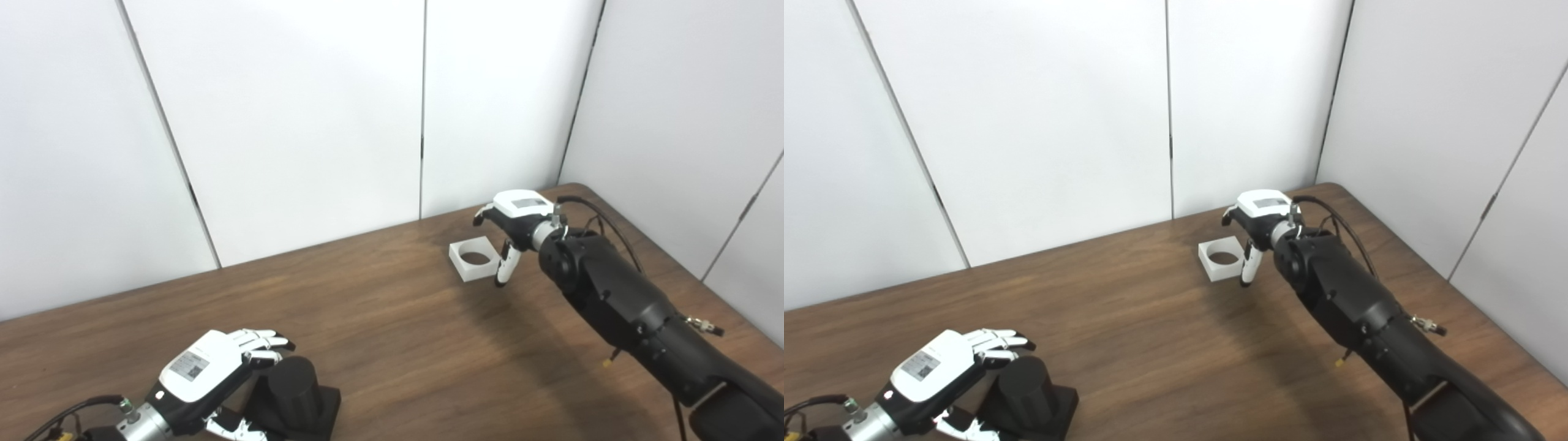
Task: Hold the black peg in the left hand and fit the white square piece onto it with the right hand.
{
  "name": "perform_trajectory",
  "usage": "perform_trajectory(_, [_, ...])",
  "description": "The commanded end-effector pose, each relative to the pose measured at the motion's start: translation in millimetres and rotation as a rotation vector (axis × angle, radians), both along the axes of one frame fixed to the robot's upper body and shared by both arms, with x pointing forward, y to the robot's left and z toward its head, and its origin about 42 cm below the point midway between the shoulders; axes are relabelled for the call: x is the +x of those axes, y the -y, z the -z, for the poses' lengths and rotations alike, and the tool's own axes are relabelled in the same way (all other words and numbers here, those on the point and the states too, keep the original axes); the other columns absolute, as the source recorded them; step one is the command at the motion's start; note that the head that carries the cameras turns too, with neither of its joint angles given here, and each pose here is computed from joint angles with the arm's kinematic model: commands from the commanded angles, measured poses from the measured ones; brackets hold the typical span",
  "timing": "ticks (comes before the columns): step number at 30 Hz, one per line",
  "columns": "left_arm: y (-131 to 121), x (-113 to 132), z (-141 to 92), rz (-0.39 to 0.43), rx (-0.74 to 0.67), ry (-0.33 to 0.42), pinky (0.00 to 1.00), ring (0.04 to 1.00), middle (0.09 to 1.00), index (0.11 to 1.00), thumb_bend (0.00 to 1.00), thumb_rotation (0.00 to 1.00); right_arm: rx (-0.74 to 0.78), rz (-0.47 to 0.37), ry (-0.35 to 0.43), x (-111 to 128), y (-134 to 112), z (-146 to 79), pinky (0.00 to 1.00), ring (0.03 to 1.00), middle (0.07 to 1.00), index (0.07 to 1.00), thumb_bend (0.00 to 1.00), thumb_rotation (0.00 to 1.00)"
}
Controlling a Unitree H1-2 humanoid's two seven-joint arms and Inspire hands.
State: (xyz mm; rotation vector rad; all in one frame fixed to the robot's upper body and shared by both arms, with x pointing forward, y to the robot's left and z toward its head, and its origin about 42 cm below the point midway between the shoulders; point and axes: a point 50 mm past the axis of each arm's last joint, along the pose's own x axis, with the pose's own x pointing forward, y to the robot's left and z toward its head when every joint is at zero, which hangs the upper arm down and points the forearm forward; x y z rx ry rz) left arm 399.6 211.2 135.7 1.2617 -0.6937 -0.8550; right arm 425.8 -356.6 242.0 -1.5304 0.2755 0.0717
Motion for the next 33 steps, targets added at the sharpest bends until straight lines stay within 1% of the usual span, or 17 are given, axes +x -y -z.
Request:
perform_trajectory(1, [-26,-26,40,0.018,0.223,-0.104,0.8,0.85,0.823,0.491,0.52,0.06,-0.032,-0.021,0.105,12,-2,-32,0.74,0.87,0.909,0.808,0.85,0.08])
perform_trajectory(6, [-26,-27,38,0.017,0.213,-0.103,0.78,0.842,0.82,0.49,0.52,0.06,-0.042,-0.023,0.104,17,-2,-29,0.76,0.87,0.904,0.807,0.84,0.07])
perform_trajectory(16, [-25,-30,36,0.022,0.203,-0.105,0.78,0.837,0.813,0.49,0.52,0.06,-0.052,-0.027,0.098,26,-5,-25,0.72,0.851,0.891,0.805,0.83,0.06])
perform_trajectory(22, [-26,-31,36,0.021,0.192,-0.103,0.77,0.826,0.804,0.489,0.52,0.06,-0.083,-0.025,0.086,35,-5,-19,0.73,0.851,0.882,0.799,0.81,0.07])
perform_trajectory(29, [-26,-32,32,0.025,0.197,-0.101,0.76,0.826,0.808,0.489,0.52,0.06,-0.112,-0.033,0.067,46,-3,-14,0.71,0.842,0.867,0.769,0.77,0.1])
perform_trajectory(33, [-27,-32,30,0.024,0.199,-0.105,0.76,0.823,0.806,0.489,0.52,0.06,-0.103,-0.031,0.053,51,-2,-10,0.69,0.841,0.865,0.739,0.76,0.11])
